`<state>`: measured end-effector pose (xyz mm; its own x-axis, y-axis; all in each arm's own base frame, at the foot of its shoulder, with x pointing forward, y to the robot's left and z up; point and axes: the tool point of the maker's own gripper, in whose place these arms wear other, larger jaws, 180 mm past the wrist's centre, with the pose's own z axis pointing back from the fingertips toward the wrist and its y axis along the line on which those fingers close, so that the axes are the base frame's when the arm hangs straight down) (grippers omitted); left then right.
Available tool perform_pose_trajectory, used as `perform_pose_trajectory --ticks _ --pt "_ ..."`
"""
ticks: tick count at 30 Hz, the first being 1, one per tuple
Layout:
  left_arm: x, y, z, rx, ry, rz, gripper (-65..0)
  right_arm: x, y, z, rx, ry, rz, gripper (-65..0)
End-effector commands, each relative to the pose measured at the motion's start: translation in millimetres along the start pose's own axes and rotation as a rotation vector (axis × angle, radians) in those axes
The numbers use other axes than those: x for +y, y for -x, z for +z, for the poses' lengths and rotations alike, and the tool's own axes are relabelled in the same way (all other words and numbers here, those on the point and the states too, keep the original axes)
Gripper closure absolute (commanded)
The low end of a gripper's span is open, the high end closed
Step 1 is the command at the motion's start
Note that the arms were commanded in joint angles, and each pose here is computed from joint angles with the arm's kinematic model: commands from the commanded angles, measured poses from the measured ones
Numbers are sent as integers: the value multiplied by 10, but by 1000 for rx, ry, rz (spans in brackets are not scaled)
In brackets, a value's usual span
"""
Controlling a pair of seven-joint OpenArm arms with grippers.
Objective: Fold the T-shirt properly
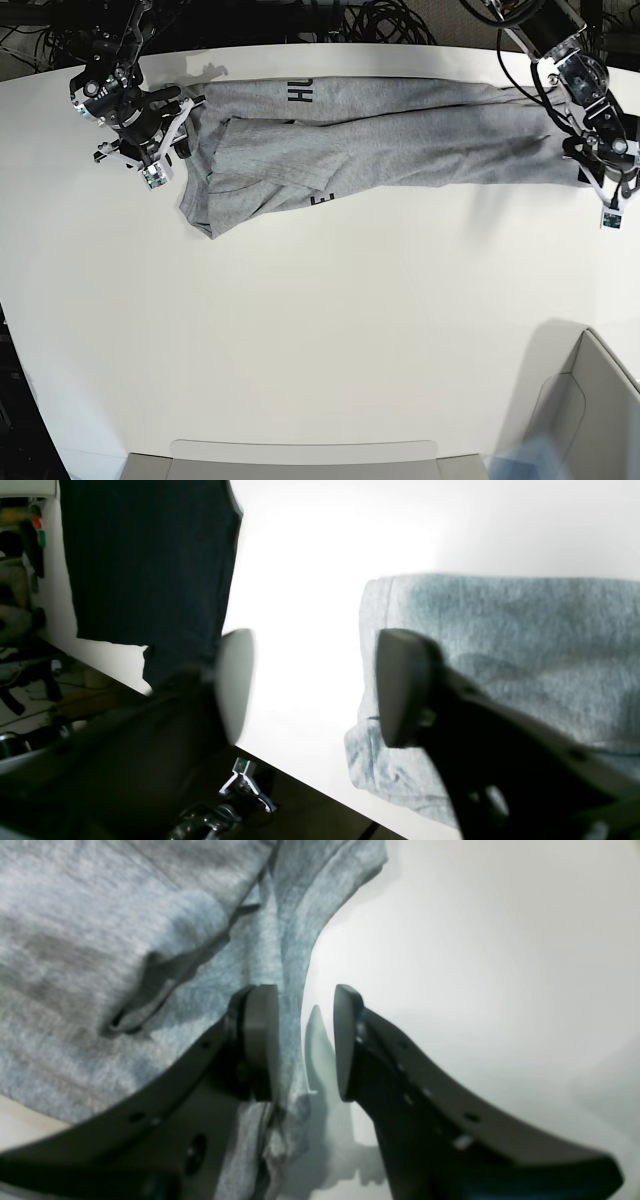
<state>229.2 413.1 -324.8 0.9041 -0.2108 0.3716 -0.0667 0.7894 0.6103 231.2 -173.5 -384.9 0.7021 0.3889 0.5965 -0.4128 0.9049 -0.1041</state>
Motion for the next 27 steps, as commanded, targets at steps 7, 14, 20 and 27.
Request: perform_pose_trajectory --ticks 7,14,20,27 --pt "168 374 -22 126 30 150 -425 -21 -86 36 -35 1 19 -191" --pt "140 523 -165 127 306 288 -424 -102 3 28 24 52 53 -191" --pt "193 689 -298 138 426 425 -424 -113 13 29 30 58 58 -191" --pt "-30 664 -316 98 522 442 -424 -114 19 27 32 58 58 -191"
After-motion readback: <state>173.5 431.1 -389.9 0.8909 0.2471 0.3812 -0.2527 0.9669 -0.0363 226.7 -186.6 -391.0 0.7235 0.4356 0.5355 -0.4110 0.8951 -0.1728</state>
